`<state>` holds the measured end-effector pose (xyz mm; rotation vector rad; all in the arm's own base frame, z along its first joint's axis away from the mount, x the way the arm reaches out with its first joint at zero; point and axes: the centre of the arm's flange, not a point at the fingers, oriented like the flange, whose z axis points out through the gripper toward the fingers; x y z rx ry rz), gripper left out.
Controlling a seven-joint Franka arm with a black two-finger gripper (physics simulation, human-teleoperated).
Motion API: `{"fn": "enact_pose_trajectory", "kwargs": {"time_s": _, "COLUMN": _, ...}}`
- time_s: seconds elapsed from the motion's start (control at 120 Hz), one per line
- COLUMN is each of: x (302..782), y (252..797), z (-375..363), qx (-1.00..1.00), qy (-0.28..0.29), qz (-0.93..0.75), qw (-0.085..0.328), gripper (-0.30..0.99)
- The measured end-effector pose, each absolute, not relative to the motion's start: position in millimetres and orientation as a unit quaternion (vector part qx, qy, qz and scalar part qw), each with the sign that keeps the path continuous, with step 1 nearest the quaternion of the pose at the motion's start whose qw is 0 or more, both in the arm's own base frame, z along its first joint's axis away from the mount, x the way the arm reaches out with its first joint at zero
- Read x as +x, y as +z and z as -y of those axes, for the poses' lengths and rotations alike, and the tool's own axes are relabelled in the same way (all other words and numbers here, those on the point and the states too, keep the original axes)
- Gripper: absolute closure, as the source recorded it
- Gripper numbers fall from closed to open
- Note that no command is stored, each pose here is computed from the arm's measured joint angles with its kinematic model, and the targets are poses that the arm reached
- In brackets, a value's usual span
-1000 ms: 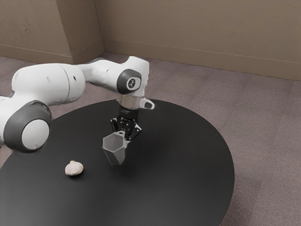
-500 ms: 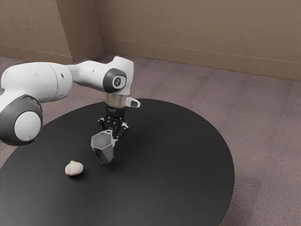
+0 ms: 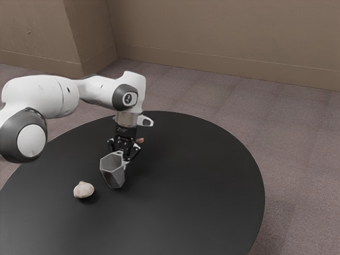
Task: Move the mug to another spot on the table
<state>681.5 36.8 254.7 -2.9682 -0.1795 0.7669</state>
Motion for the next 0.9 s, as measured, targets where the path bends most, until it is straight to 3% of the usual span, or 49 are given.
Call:
{"fn": "enact_pose_trajectory", "kwargs": {"time_s": 0.067, "x": 682, "y": 251, "z": -38, "qx": -0.966, "qy": 0.25, "qz": 0.058, "qw": 0.036, "gripper": 0.66}}
{"fn": "enact_pose_trajectory", "kwargs": {"time_s": 0.292, "x": 683, "y": 251, "z": -36, "qx": -0.967, "qy": 0.246, "qz": 0.057, "qw": 0.03, "gripper": 0.27}}
{"fn": "enact_pose_trajectory", "kwargs": {"time_s": 0.467, "x": 692, "y": 280, "z": -32, "qx": -0.977, "qy": 0.203, "qz": 0.058, "qw": 0.019, "gripper": 0.12}}
{"fn": "enact_pose_trajectory", "kwargs": {"time_s": 0.617, "x": 698, "y": 373, "z": -22, "qx": -0.993, "qy": 0.098, "qz": 0.058, "qw": -0.013, "gripper": 0.06}}
{"fn": "enact_pose_trajectory", "kwargs": {"time_s": 0.708, "x": 655, "y": 461, "z": -6, "qx": -0.997, "qy": 0.042, "qz": 0.052, "qw": -0.031, "gripper": 0.04}}
{"fn": "enact_pose_trajectory", "kwargs": {"time_s": 0.9, "x": 592, "y": 584, "z": 6, "qx": -0.998, "qy": -0.033, "qz": 0.03, "qw": -0.053, "gripper": 0.02}}
